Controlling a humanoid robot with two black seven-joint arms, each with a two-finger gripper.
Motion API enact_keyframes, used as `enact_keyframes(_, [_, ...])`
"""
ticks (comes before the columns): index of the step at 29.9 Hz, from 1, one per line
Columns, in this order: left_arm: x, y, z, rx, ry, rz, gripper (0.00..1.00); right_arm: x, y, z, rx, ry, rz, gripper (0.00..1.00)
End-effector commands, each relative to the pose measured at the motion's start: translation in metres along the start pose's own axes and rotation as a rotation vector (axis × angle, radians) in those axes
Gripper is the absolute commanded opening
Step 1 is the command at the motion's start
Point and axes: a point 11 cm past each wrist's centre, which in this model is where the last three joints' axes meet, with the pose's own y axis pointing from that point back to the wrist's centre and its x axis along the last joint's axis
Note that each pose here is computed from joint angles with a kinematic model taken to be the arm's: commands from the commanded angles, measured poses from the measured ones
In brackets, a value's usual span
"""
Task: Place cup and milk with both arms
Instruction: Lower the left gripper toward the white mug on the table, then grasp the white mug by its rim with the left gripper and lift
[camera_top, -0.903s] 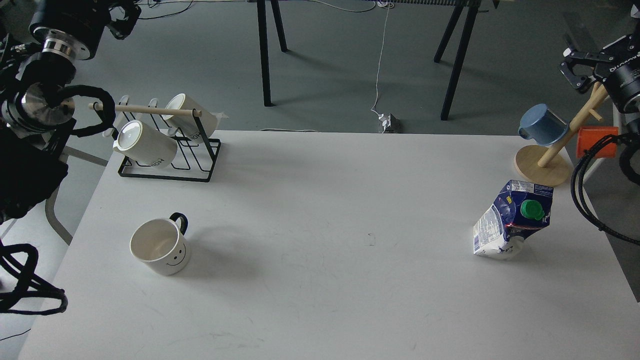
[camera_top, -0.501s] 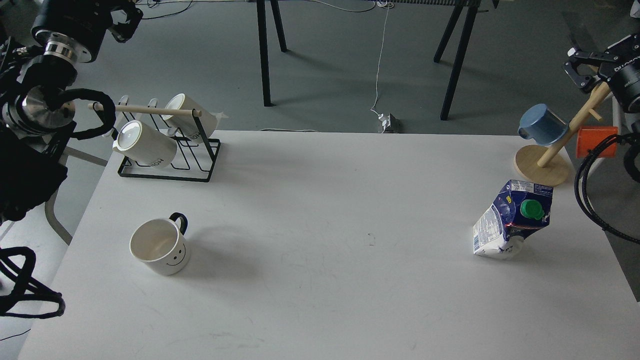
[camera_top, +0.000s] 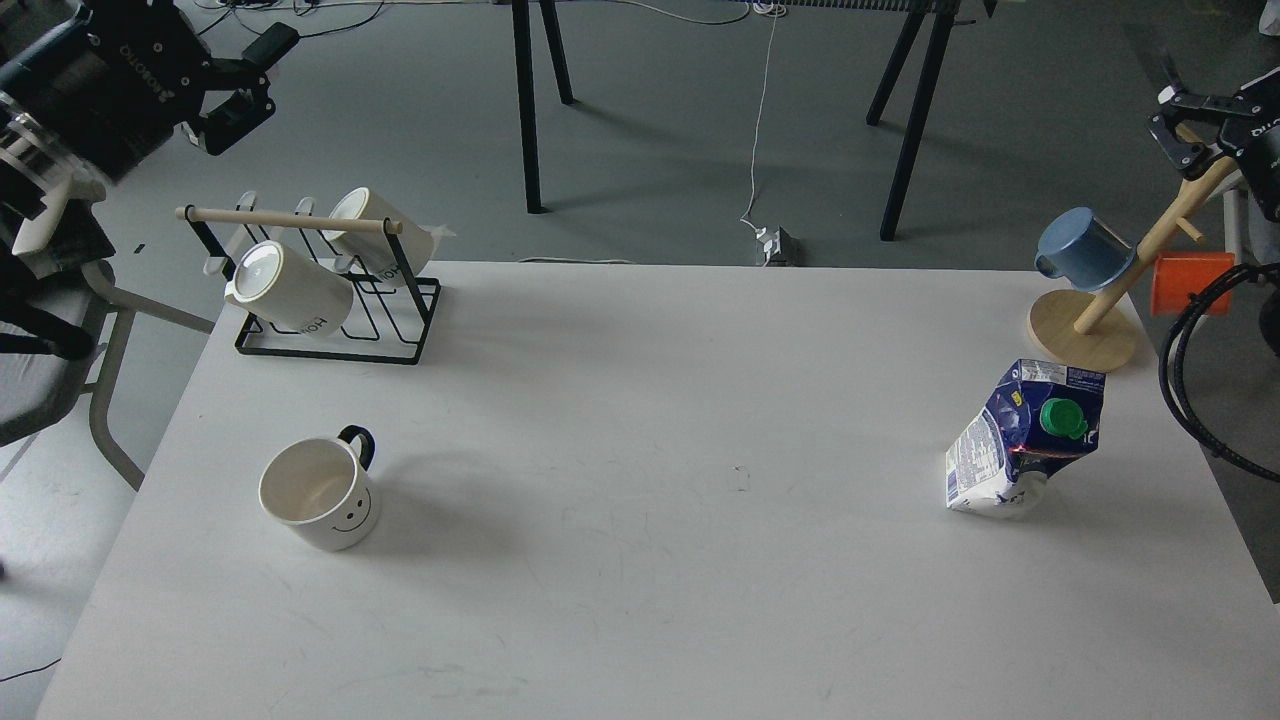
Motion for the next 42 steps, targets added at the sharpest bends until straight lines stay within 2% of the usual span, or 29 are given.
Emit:
enact_keyframes(1, [-0.012,0.023,-0.021,0.072,-0.11,-0.056,0.97,0.0,0.0,0.0,0.0,0.0,0.0,0.99])
enact_keyframes(9, [-0.046,0.064,-0.093,0.313,-0.494,-0.156,0.97,-0.005,0.0,0.005,-0.008,-0.009,-0.018,0.99])
enact_keyframes(16, [-0.063,0.097,-0.134,0.427,-0.834,-0.348,0.93,-0.009,-0.001,0.004,-0.008,-0.009,-0.031,0.99])
enact_keyframes(20, [-0.068,0.108,-0.147,0.441,-0.999,-0.42,0.93,-0.006,0.001,0.0,-0.006,0.0,-0.025,0.99])
enact_keyframes(23, [-0.061,0.118,-0.158,0.489,-1.061,-0.447,0.9,-0.004,0.004,-0.003,-0.007,0.008,-0.018,0.99])
enact_keyframes(26, [-0.051,0.141,-0.187,0.577,-1.133,-0.494,0.87,-0.001,0.006,-0.002,-0.008,0.008,-0.013,0.99])
enact_keyframes(29, [-0.048,0.155,-0.207,0.601,-1.192,-0.524,0.85,-0.001,0.006,-0.004,-0.007,0.011,-0.012,0.99])
enact_keyframes(38, [-0.055,0.159,-0.235,0.638,-1.155,-0.512,0.82,-0.001,0.006,-0.005,-0.007,0.013,-0.011,0.99])
enact_keyframes(42, [-0.053,0.161,-0.237,0.646,-1.154,-0.507,0.73,0.0,0.007,-0.004,-0.008,0.013,-0.01,0.99])
